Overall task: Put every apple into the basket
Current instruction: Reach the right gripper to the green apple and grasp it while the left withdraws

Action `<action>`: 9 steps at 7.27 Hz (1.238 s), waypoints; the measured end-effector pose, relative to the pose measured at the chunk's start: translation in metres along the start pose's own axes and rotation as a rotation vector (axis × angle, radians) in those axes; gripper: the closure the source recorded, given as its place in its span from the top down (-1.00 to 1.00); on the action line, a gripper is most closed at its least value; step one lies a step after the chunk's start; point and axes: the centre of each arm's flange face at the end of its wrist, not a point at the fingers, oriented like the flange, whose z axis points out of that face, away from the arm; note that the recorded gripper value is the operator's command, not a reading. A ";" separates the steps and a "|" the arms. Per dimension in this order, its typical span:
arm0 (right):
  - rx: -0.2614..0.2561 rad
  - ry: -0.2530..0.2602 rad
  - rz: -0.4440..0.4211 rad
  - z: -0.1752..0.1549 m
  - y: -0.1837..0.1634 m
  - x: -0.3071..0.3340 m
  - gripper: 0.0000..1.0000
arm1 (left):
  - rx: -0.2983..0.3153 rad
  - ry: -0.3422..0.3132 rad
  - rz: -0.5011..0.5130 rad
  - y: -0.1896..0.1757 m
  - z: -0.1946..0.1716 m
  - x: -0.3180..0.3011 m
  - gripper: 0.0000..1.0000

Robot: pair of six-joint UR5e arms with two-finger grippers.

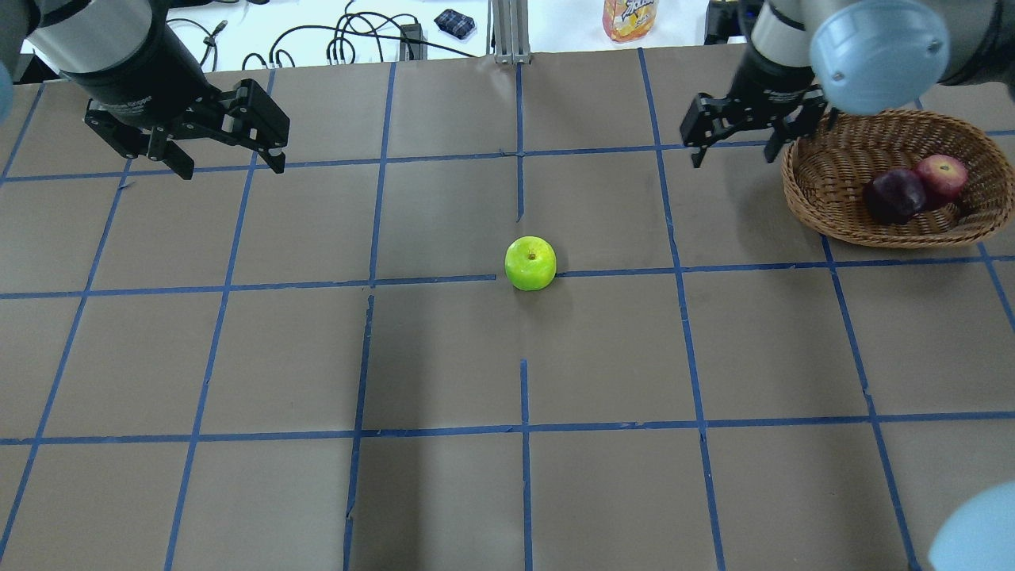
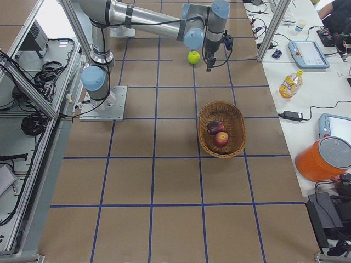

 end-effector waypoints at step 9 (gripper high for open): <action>-0.068 -0.077 0.154 0.166 -0.004 -0.190 1.00 | -0.019 -0.004 -0.044 -0.001 -0.002 -0.023 1.00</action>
